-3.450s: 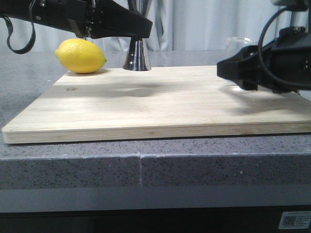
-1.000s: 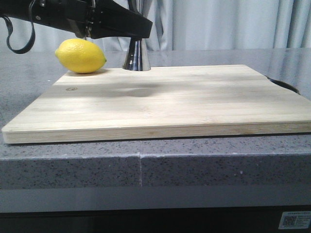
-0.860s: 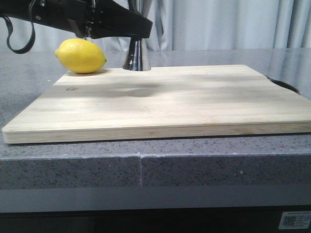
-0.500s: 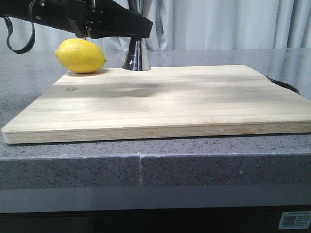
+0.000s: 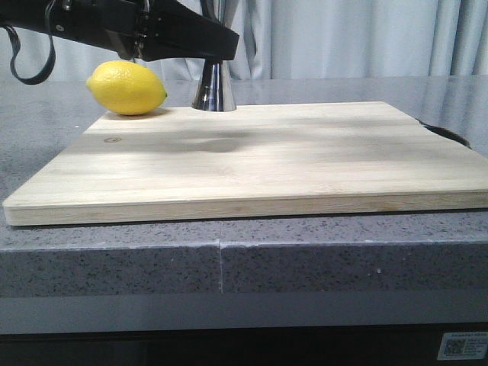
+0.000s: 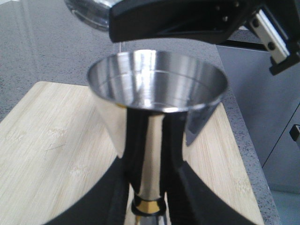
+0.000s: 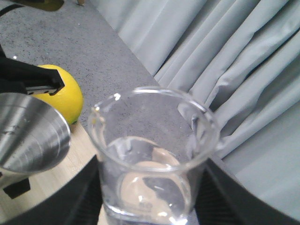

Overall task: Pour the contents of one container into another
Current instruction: 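Tilt the beaker with the right gripper above the jigger cup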

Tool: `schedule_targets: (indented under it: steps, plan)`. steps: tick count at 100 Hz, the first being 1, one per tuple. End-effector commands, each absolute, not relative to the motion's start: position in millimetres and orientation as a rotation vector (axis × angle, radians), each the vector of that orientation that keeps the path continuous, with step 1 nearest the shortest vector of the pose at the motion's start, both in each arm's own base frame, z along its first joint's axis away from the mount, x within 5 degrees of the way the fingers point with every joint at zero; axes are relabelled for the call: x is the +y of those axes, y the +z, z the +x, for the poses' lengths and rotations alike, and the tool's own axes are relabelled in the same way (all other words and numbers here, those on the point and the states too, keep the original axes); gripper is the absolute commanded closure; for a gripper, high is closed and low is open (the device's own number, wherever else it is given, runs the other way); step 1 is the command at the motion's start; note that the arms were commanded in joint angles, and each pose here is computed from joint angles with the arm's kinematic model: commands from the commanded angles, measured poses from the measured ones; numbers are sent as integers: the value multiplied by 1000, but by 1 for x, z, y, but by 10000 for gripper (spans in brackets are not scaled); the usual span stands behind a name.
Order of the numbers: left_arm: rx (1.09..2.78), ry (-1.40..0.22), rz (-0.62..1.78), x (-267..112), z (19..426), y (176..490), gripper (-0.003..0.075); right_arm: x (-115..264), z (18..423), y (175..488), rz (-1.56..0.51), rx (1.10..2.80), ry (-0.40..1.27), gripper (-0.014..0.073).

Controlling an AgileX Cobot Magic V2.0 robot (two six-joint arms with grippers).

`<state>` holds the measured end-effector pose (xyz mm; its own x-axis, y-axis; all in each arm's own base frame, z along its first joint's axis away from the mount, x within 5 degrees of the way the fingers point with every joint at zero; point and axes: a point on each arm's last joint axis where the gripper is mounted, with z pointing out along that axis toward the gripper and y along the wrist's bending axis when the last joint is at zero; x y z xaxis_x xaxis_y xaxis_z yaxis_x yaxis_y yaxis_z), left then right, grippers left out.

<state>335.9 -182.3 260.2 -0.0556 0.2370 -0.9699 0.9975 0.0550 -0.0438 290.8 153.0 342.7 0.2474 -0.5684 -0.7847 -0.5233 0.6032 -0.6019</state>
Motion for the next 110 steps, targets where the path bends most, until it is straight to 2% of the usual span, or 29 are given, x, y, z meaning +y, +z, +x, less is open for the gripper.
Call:
schedule_targets:
  steps: [1,110]
  plan:
    - [1230,-1246,1343,-188,315,300,608,155,284,371,-983,1262,-9,318]
    - [1221,-1251,1353,-191,313,300,608,159,285,365,-1102,1209,-79,318]
